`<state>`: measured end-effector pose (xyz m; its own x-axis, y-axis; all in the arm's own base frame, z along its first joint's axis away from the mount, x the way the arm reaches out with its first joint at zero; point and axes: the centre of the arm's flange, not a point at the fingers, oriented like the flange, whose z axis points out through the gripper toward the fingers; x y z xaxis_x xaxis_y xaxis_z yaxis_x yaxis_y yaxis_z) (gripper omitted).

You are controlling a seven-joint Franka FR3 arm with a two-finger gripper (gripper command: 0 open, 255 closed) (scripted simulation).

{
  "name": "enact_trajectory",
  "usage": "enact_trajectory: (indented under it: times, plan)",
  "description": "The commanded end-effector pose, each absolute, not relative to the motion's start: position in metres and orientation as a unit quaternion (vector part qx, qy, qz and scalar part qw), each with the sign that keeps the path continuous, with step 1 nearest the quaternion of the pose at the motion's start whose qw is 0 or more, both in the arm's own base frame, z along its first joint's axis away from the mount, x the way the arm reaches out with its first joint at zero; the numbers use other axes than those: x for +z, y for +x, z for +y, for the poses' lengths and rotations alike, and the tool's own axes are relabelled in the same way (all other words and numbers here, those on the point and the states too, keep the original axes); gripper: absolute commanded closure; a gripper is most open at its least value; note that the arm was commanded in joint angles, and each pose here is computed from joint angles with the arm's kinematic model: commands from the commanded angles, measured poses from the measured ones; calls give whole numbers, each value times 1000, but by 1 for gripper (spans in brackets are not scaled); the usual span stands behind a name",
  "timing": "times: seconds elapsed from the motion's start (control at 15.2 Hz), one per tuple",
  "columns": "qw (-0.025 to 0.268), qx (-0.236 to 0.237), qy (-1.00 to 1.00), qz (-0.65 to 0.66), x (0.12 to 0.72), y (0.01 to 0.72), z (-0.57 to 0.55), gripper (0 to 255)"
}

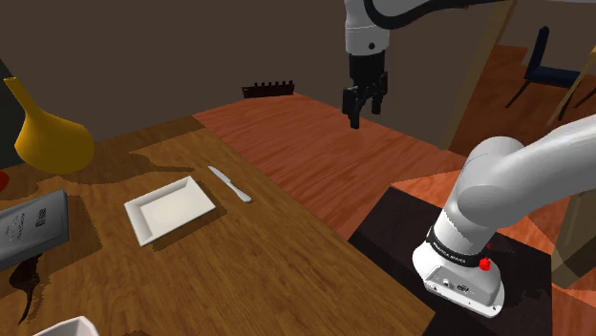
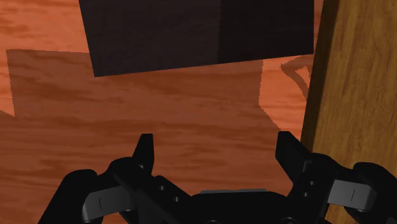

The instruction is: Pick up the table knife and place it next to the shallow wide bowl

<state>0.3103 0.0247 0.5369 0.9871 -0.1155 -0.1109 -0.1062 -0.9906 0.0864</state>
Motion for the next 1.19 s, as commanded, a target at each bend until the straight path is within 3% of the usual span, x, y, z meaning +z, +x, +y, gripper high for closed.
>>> enact_trajectory:
  times: [0.0,1.12]
  plan:
    - [40,-58,996,-56,537,310,25,0]
    - [-18,-79,993,-81,446,477,132,0]
